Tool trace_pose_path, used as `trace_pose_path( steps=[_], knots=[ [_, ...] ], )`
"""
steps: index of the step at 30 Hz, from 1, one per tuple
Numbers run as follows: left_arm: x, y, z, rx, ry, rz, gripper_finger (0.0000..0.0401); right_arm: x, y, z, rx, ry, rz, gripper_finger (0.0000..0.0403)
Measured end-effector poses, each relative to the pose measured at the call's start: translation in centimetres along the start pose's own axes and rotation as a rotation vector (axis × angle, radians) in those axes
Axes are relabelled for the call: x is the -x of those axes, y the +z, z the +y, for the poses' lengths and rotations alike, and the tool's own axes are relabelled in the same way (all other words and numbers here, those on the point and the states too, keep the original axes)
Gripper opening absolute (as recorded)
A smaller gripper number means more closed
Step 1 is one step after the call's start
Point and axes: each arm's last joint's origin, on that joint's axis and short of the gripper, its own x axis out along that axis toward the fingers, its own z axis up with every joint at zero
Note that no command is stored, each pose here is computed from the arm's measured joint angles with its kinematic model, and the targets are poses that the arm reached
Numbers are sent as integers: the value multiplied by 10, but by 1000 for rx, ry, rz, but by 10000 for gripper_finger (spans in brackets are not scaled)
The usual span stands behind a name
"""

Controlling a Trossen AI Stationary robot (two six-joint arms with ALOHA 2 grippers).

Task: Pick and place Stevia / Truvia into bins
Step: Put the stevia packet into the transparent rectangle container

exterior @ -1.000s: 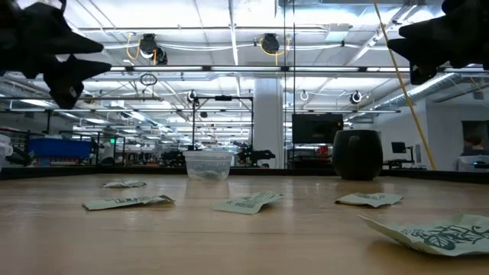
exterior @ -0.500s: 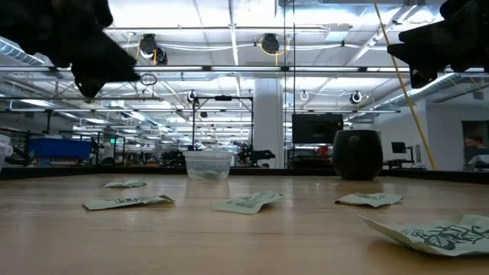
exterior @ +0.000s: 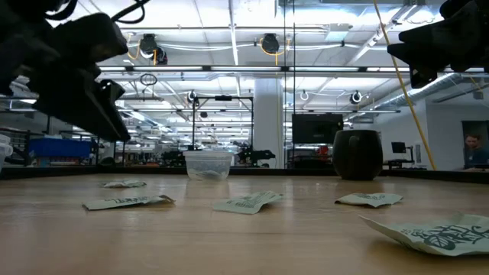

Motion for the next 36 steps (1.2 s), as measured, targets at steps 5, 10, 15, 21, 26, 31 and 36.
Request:
trace_pose_path(
  steps=[5,10,15,21,26,31,36],
  knots=[
    [-11,-8,6,69,45,79,149,0,0,0,1,0,1,123],
    [-19,-10,12,98,27,130,149,0,0,0,0,0,0,123],
    [-20,-9,15,72,25,132,150,0,0,0,0,0,0,123],
    [-20,-8,15,53,22,127,150,0,0,0,0,0,1,123],
    [-22,-8,21,91,7,145,150,0,0,0,0,0,0,123],
    [-30,-12,25,104,21,191,150,0,0,0,0,0,0,123],
    [-43,-16,25,113,5,219,150,0,0,0,1,1,1,123]
  ],
)
